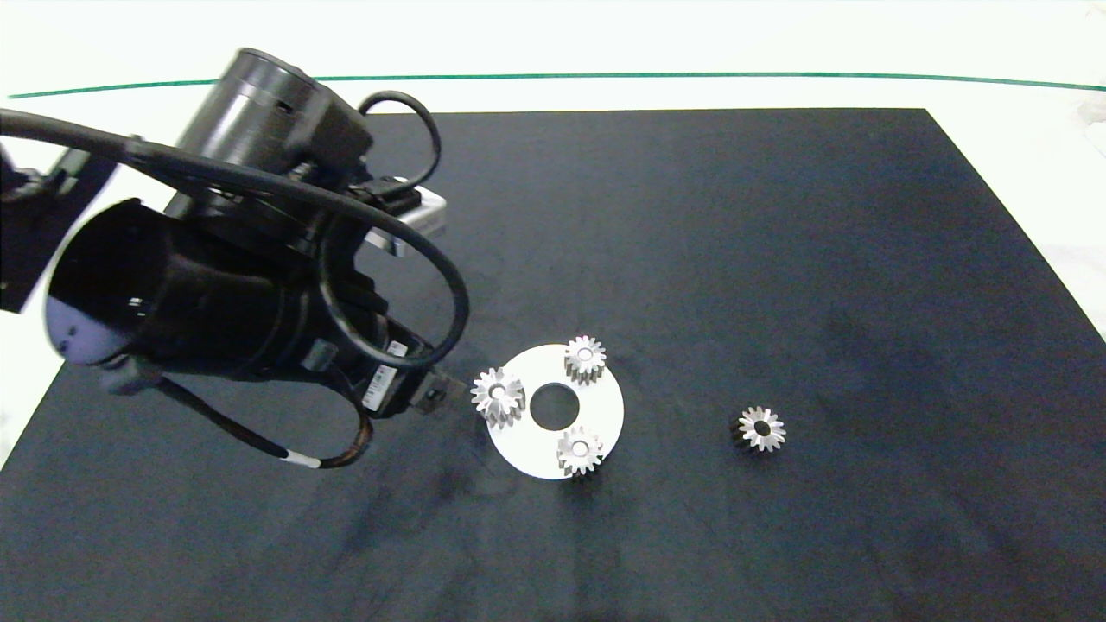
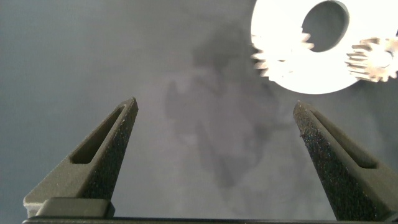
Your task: Remove an incorrectly installed larger gear and replace it with the correct smaller gear
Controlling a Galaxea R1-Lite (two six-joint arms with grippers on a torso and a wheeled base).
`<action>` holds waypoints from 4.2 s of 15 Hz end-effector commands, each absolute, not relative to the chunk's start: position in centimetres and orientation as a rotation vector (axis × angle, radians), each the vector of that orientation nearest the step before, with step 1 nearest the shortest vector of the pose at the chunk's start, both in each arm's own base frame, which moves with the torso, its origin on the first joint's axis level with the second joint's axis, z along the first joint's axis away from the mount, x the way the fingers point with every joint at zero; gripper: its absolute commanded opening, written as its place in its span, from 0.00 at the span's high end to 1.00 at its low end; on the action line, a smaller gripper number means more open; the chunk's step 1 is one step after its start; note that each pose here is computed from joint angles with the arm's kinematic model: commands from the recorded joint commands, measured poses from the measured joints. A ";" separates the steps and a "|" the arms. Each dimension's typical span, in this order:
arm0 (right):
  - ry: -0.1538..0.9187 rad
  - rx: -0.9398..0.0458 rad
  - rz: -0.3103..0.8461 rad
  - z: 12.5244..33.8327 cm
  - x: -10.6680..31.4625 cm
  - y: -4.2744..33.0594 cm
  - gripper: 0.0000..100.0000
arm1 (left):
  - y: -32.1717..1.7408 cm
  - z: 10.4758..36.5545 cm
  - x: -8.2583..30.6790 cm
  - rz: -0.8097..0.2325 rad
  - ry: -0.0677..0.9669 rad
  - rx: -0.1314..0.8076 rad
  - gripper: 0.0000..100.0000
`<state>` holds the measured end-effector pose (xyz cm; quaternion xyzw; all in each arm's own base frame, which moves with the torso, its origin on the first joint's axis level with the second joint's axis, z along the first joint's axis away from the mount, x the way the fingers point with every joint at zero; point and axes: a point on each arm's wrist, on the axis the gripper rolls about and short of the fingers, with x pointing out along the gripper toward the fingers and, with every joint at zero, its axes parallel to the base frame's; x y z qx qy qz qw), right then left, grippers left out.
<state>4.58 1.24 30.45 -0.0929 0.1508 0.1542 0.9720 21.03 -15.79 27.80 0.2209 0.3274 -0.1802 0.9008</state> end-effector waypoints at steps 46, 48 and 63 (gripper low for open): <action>0.312 -0.190 0.313 30.1 4.4 1.2 0.00 | -22.8 22.5 26.3 -0.340 0.902 0.347 0.38; 0.310 -0.190 0.313 30.1 4.4 1.2 0.00 | -22.9 22.3 26.4 -0.334 0.906 0.339 0.41; 0.304 -0.189 0.313 30.2 4.2 1.1 0.00 | -22.9 22.1 26.6 -0.325 0.886 0.334 0.71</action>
